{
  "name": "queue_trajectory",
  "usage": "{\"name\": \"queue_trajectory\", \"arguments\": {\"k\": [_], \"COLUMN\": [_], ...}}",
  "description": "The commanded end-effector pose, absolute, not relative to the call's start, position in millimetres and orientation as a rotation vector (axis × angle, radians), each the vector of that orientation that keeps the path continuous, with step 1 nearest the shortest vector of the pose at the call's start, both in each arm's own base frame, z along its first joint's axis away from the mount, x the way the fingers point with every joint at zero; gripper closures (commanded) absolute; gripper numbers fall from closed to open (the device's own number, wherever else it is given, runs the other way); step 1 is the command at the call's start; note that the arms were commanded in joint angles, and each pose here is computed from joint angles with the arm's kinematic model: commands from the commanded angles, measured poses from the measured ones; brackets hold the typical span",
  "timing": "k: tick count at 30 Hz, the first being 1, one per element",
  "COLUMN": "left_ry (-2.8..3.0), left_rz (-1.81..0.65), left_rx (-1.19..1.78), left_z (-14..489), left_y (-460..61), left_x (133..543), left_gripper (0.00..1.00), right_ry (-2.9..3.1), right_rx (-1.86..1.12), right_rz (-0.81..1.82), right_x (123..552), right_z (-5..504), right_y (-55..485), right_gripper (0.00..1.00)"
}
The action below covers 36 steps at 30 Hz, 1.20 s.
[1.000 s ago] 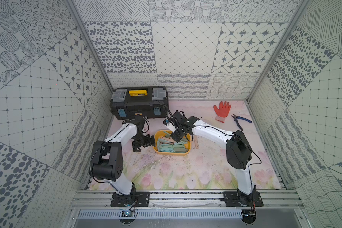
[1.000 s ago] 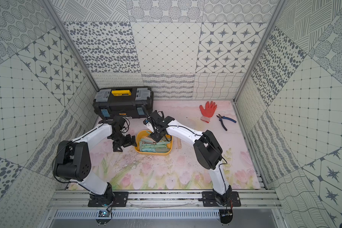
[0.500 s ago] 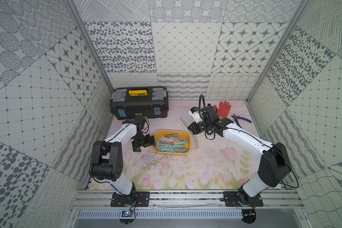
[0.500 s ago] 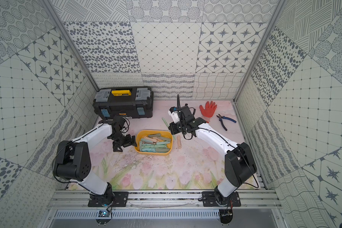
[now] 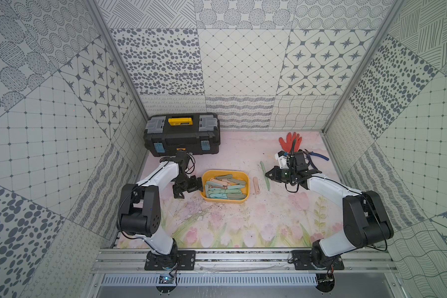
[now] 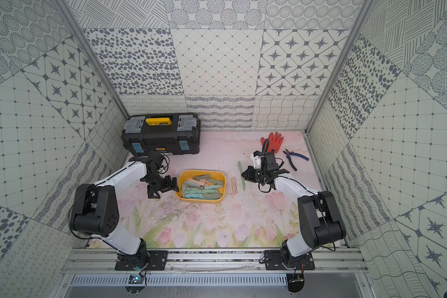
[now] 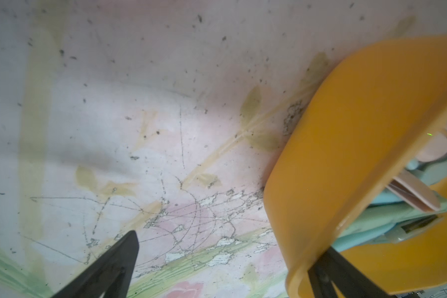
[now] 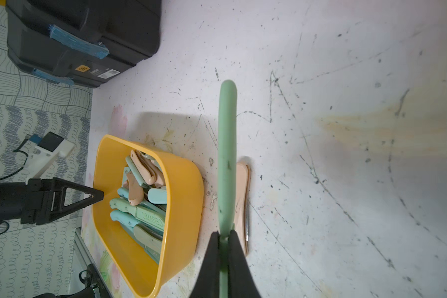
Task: Take the fruit knife out of the storage box
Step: Place the fruit knife at the center of the board.
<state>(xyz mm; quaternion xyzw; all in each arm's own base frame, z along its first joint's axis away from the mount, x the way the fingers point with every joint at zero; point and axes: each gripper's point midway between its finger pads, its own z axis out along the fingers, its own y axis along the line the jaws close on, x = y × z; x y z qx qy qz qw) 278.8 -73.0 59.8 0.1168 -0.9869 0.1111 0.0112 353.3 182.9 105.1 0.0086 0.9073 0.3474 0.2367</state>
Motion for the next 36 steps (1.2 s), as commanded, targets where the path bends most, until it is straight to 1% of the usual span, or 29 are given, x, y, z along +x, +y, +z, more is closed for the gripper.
{"name": "queue_trajectory", "arguments": {"k": [1, 7, 14, 20, 22, 26, 28, 32, 36], "left_ry": [-3.059, -3.060, -3.068, -3.061, -3.064, -3.066, -3.065, -3.065, -3.066], "left_rz": [0.339, 0.339, 0.337, 0.338, 0.335, 0.338, 0.335, 0.335, 0.331], "left_rx": [0.388, 0.389, 0.389, 0.388, 0.389, 0.388, 0.388, 0.389, 0.389], "left_z": [60.4, 60.2, 61.7, 60.3, 60.6, 61.0, 60.7, 60.8, 60.5], "left_y": [-70.6, -70.4, -70.0, -70.4, -69.9, -70.3, -69.9, -69.8, -69.4], "left_x": [276.3, 276.5, 277.3, 276.4, 276.7, 277.3, 276.8, 277.0, 276.9], "left_gripper": [0.02, 0.02, 0.02, 0.02, 0.02, 0.02, 0.02, 0.02, 0.02], "right_ry": [2.443, 2.467, 2.504, 2.516, 2.519, 2.529, 2.537, 2.545, 2.538], "right_rx": [0.042, 0.101, 0.137, 0.163, 0.163, 0.171, 0.171, 0.173, 0.166], "right_rz": [1.044, 1.080, 1.069, 1.069, 1.055, 1.023, 1.016, 1.003, 0.990], "right_x": [358.1, 355.4, 352.7, 350.9, 350.9, 351.0, 351.2, 351.4, 352.2], "right_z": [98.9, 68.1, 45.5, 35.0, 34.9, 33.1, 32.5, 32.6, 38.3], "right_y": [192.3, 192.0, 189.8, 188.5, 186.9, 181.8, 180.5, 177.6, 175.9], "right_gripper": [0.99, 0.99, 0.99, 0.96, 0.92, 0.91, 0.87, 0.75, 0.68]}}
